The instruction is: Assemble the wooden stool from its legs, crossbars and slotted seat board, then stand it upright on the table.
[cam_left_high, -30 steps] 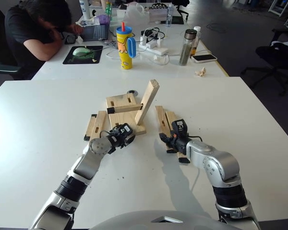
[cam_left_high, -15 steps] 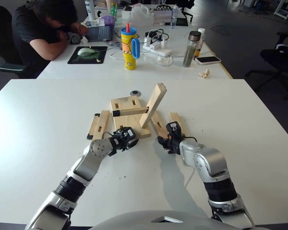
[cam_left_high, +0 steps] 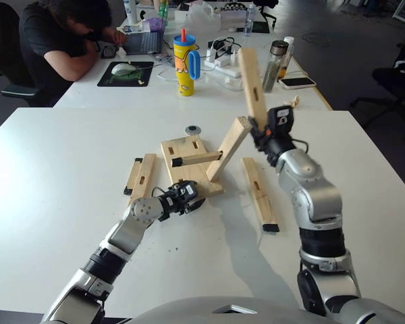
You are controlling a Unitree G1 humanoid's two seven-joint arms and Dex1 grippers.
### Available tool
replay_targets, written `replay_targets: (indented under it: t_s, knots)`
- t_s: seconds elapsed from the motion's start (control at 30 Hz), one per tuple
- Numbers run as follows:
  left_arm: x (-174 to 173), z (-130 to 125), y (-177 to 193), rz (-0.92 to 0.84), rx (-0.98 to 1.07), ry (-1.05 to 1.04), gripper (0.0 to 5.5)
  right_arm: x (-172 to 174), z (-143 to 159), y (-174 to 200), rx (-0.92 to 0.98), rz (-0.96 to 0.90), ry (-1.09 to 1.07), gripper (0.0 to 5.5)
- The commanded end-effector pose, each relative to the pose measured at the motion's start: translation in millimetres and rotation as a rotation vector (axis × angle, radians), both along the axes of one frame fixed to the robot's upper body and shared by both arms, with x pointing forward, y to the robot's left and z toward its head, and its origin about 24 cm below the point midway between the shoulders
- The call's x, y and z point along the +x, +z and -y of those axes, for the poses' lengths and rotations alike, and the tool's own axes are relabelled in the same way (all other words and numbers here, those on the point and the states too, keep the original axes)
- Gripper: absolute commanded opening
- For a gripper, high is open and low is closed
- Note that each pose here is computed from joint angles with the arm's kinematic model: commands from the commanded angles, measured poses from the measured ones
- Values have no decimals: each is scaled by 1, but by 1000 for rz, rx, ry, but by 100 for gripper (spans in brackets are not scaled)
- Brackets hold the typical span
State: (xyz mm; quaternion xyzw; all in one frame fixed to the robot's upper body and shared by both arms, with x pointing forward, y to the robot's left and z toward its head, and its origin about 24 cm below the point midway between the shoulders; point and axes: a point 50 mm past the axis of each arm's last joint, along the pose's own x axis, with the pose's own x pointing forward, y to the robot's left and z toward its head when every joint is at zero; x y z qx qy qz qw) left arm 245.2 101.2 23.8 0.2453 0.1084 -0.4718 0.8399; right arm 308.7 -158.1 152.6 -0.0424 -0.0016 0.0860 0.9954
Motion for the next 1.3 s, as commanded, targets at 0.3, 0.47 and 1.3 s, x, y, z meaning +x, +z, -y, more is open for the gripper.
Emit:
replay_targets:
  t_s: [0.3,0.47,1.3]
  knots:
    - [-9,-19,20,164,54,-35,303,2,44,30,199,146,-2,209]
    - [-42,-33,24,98,34,-136,303,-5,50,48,241,224,145,209]
    - [-41,-53,149,-462,-912,-251,423,-108,-6,-13,495,-274,1241,208]
